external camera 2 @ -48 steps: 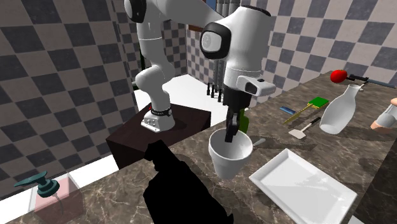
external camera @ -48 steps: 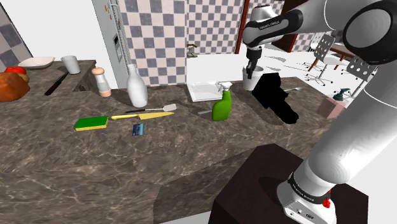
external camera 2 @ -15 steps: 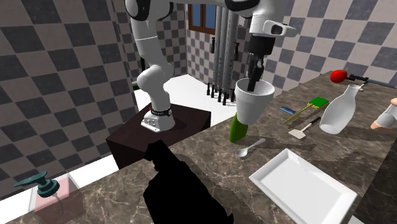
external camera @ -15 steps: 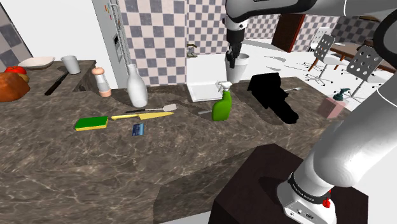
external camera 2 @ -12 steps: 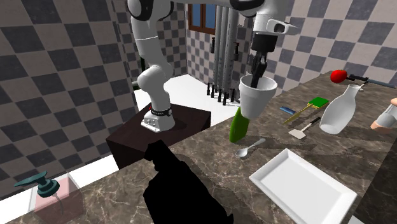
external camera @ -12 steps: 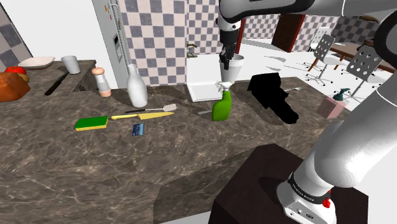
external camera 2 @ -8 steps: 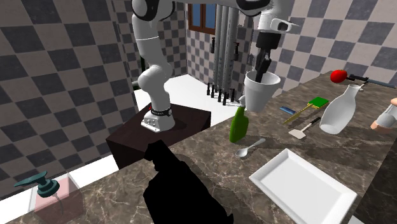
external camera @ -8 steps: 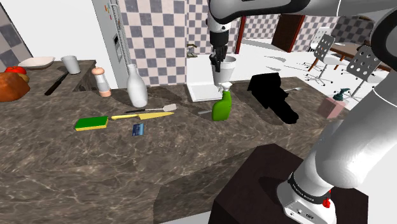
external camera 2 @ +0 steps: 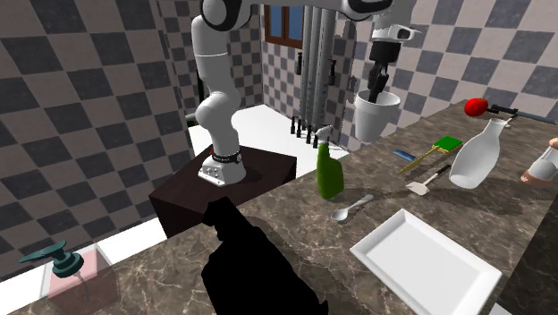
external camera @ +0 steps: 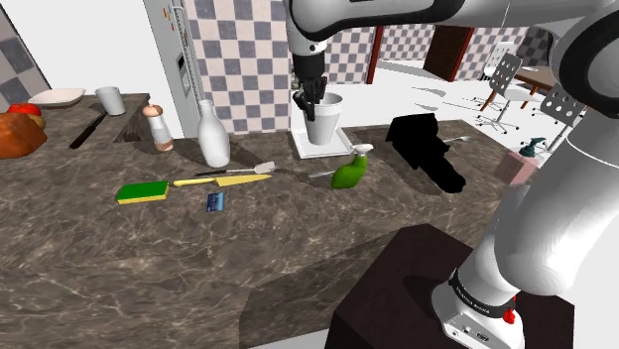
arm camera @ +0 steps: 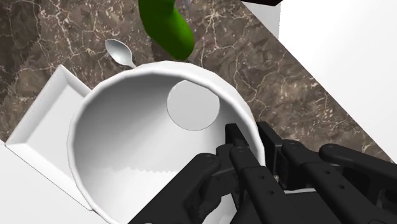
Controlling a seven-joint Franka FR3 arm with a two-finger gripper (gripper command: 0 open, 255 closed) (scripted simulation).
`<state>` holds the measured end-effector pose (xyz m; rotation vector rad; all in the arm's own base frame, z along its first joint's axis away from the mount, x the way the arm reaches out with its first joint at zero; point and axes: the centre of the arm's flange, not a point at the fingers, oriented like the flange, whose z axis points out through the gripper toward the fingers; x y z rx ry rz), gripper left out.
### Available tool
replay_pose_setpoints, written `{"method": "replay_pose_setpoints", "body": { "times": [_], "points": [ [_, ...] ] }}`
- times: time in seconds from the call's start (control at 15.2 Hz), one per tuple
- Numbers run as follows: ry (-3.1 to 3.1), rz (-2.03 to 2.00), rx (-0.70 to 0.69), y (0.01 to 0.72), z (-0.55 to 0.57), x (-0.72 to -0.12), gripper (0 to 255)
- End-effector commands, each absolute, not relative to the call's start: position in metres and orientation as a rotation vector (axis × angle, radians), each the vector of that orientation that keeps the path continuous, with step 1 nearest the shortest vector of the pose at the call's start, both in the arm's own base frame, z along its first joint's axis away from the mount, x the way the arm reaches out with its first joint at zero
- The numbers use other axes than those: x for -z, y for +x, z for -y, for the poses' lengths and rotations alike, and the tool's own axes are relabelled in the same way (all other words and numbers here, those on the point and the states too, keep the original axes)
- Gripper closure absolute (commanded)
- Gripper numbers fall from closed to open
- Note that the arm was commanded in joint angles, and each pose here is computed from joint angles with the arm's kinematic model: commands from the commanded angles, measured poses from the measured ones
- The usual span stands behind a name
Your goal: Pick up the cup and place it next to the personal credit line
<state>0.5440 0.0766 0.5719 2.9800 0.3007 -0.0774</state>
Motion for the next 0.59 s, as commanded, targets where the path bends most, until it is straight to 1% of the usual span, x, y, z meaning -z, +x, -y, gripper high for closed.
{"method": "replay_pose_setpoints", "body": {
  "times": [0.0,0.53],
  "points": [
    [2.981,-0.298,0.077,0.549,-0.102,-0.574,255],
    [2.981,-0.298,0.077,0.569,-0.205,-0.574,255]
  ]
}}
